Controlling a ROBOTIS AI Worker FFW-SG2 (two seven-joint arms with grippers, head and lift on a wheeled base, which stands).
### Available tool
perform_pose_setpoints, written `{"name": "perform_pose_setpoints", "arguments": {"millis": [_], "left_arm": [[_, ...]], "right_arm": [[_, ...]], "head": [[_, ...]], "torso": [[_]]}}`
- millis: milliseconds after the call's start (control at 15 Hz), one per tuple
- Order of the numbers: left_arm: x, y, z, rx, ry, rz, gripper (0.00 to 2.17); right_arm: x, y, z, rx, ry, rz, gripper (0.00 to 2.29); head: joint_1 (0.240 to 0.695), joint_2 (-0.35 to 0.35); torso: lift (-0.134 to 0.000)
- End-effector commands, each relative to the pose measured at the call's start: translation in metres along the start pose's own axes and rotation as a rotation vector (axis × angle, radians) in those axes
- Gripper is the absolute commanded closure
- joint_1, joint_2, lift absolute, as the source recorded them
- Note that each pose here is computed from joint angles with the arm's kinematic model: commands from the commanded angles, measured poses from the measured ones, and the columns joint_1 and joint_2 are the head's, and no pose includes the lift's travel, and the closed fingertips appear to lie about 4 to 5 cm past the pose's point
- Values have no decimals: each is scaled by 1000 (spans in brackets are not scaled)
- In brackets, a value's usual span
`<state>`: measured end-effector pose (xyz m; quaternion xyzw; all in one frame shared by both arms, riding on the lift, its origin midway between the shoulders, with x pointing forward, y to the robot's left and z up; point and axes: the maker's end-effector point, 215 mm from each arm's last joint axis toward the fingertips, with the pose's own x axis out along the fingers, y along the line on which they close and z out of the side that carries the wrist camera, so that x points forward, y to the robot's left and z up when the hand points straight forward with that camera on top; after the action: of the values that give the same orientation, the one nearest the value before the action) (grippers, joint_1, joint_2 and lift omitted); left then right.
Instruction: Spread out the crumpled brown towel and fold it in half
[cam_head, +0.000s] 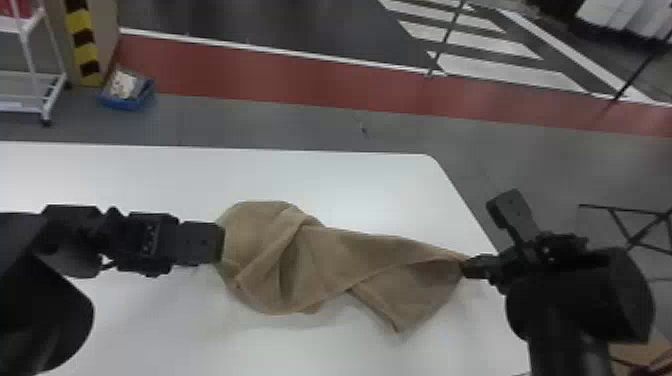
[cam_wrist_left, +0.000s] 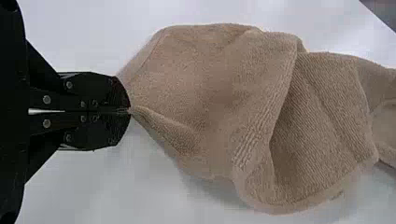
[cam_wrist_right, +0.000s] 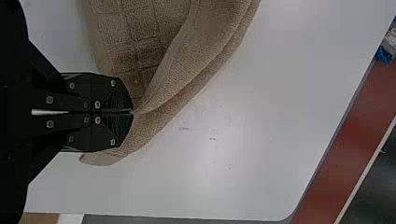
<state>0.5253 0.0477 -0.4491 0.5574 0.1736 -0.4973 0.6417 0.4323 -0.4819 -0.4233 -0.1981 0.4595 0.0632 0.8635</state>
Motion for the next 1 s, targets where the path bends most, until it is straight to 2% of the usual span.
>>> {"name": "perform_pose_setpoints", "arguments": {"millis": [0, 133, 267, 400, 667, 867, 933], "left_arm": [[-2, 1, -12, -52, 20, 17, 2007], [-19, 19, -23, -119, 11, 61, 2007], [-52, 41, -26, -182, -26, 104, 2007], [-91, 67, -33, -244, -60, 162, 2007], [-161, 116, -65, -344, -69, 286, 2007], [-200, 148, -86, -365, -47, 357, 2007], [-212, 159, -96, -382, -35, 379, 2007]], "right_arm": [[1, 2, 0, 4, -1, 4, 1649], [-3, -2, 2, 15, -12, -3, 1649], [-13, -7, 15, 46, -54, -8, 1649], [-31, -11, 41, 120, -117, 1, 1649], [-60, -18, 94, 307, -203, 23, 1649], [-79, -41, 130, 326, -251, -16, 1652], [-83, -48, 140, 340, -258, -20, 1649]], "head": [[695, -350], [695, -350], [695, -350], [695, -350], [695, -350], [690, -306], [653, -281]], "torso": [[-125], [-125], [-125], [-125], [-125], [-125], [-125]]}}
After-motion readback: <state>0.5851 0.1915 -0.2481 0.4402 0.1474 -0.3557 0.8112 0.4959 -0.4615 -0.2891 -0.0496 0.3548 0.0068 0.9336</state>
